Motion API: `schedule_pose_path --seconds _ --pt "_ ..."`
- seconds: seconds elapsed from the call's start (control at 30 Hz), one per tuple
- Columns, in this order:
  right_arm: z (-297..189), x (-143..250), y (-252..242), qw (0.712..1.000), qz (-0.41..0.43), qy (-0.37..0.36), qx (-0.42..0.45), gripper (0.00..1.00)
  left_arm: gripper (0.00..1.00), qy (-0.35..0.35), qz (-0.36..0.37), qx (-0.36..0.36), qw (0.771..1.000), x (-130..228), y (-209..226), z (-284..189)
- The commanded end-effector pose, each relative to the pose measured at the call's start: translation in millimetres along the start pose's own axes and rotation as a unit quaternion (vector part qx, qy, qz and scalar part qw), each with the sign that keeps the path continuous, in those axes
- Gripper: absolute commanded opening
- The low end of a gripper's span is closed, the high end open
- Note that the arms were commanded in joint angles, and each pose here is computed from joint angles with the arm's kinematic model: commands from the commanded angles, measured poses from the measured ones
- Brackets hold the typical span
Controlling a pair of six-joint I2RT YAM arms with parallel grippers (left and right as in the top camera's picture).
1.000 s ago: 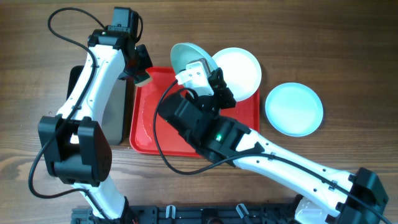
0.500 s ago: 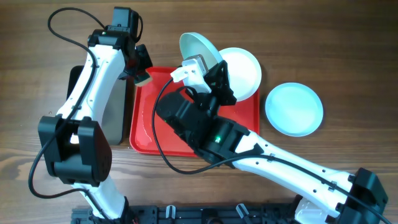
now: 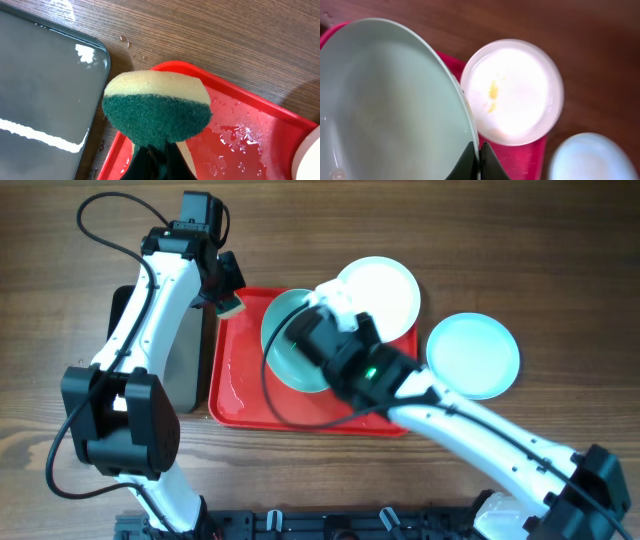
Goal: Clean dirty plates on tray and stack at the side
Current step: 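Lift the blue plate with the right gripper and stack it on the first, then open the right gripper and withdraw from the stacked plates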
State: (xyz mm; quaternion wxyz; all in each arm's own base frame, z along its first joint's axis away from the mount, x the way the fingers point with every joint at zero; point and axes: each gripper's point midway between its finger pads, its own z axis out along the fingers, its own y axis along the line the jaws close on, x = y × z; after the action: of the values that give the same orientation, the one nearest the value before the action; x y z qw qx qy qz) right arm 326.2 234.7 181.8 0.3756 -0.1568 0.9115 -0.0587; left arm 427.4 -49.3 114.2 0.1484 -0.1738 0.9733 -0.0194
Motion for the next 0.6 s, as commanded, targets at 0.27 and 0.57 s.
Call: schedule_pose_path --seconds 0.27,0.57 --pt "-1 5 -183 0.934 0.335 0.059 -0.113 0.04 0.04 -0.002 -0.006 0.004 1.000 1 -1 -2" --pt "24 157 -286 0.833 0.507 0.222 0.009 0.04 0.04 -0.002 -0.006 0.004 1.000 1 -1 -2"
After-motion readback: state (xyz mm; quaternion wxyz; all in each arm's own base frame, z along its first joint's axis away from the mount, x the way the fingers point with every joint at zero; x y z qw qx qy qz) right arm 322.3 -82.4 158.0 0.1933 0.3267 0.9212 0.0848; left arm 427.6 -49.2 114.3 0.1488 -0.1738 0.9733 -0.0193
